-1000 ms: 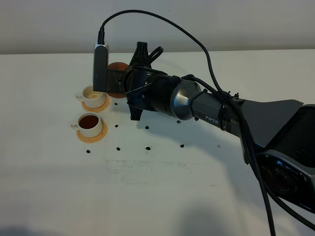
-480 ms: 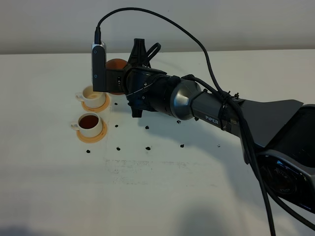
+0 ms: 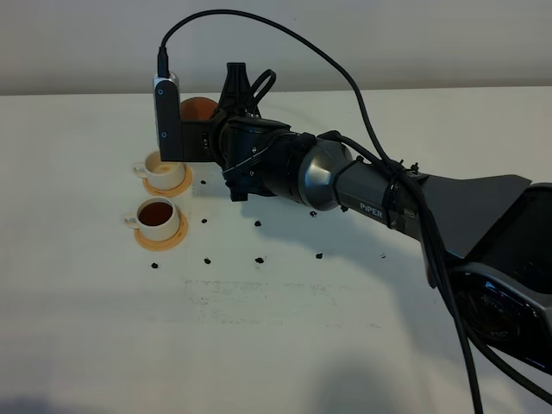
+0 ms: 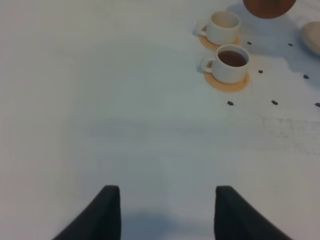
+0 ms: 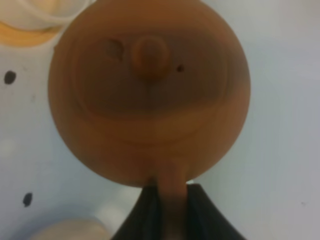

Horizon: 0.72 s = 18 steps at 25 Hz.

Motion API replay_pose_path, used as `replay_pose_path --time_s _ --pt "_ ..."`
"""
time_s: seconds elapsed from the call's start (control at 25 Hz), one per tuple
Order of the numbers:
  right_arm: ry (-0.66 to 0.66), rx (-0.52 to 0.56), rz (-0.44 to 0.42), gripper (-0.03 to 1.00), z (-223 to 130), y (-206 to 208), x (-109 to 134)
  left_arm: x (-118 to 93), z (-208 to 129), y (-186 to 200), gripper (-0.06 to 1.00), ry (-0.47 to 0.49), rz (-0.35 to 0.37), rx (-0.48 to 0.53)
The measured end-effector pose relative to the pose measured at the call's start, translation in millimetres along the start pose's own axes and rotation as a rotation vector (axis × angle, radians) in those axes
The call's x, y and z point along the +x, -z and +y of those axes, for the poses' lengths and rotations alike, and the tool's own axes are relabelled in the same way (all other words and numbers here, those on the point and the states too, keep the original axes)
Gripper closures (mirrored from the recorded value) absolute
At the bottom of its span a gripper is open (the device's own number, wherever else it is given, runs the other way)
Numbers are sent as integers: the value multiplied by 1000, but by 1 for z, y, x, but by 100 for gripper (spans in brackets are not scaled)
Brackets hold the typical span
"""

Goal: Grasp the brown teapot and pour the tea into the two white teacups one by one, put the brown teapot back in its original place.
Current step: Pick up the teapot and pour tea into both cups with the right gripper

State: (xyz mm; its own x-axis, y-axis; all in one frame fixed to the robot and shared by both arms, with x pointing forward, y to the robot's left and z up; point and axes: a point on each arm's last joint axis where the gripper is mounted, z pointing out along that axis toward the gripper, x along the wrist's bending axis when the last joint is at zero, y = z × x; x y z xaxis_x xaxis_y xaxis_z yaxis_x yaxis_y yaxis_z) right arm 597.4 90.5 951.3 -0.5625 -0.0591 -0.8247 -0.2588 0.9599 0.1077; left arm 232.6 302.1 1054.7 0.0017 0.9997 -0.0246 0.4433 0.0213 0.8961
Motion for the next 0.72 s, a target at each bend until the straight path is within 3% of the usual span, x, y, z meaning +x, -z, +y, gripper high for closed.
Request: replay_pose_path --time_s 0.72 --pt "106 -12 -47 88 1 0 -4 0 0 0 50 0 0 0"
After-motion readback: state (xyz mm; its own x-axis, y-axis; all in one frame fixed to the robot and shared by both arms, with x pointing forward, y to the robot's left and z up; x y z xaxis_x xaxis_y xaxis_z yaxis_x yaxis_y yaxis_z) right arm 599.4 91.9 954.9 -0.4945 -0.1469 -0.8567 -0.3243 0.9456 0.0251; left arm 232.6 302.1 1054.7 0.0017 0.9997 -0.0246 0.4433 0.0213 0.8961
